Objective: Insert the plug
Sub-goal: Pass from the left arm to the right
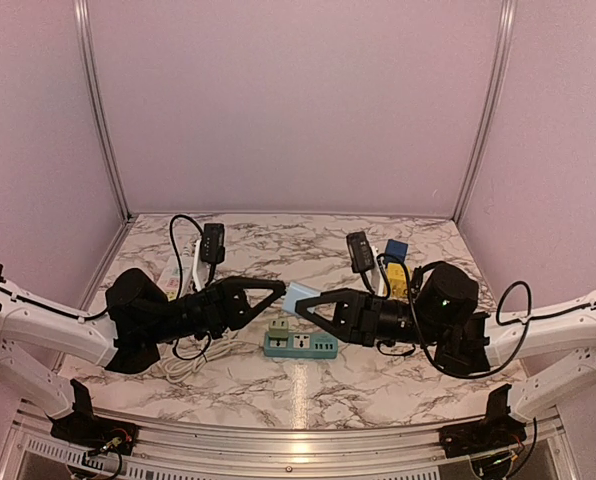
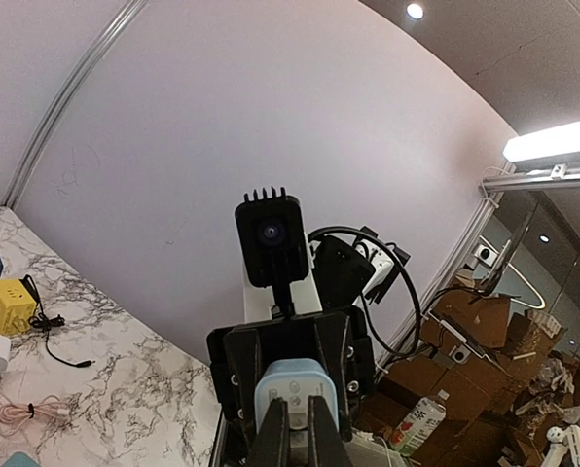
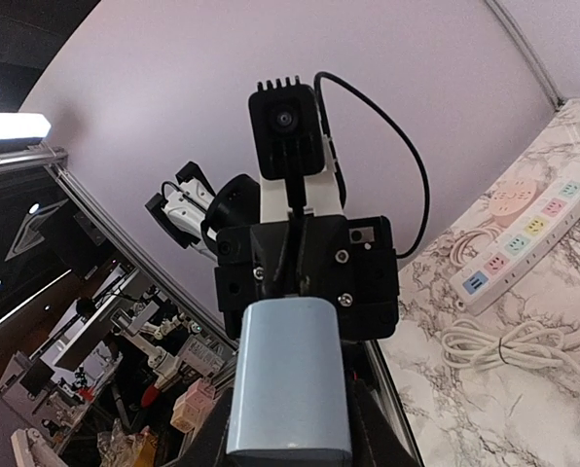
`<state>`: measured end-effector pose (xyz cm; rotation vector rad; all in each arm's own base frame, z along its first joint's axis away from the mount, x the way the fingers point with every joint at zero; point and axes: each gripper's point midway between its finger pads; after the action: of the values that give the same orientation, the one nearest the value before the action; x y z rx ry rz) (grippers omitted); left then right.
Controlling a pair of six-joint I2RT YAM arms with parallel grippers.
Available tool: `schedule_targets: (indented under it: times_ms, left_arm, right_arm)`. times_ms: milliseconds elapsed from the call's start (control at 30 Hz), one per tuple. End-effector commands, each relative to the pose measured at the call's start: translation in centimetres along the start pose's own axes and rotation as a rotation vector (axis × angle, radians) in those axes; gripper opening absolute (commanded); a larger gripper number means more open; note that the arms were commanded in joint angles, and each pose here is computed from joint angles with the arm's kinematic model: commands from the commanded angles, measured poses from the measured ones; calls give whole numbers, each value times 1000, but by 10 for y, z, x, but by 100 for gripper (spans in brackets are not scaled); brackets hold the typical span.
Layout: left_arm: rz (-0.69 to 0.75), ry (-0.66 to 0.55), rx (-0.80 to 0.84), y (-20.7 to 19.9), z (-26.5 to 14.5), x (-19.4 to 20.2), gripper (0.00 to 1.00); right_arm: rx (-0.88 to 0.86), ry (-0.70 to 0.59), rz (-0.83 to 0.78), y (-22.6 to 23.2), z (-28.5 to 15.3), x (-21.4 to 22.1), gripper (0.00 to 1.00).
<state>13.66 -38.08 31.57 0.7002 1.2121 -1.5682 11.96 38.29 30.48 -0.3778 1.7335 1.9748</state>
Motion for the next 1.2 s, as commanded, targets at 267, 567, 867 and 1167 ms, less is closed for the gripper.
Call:
schedule_targets:
  times_ms: [267,567,867,1167]
  left_arm:
    - [99,-15,-1,-13,-2,-6,0]
    - [106,-27,-27,-11,-5,-8,0]
    - [105,-60,-87,-4,-11,-14,0]
    - [84,-69,-106,0,-11,-13,0]
  right_arm:
    - [-106,-50,95,22,-1,-22,37]
    - [-97,-59,131,13,-3,-22,40]
    - [-74,-43,114,0,-2,-15,51]
    - [-57,-45,90,-4,0,-14,46]
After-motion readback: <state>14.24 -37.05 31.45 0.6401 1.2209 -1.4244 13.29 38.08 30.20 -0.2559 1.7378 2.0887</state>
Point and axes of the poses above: each gripper's point midway between its finger pads, its own z axis out along the fingers, its own y axis along the line the jaws close on, x = y × z, and after that the axes turned 15 degrees about z, right-handed
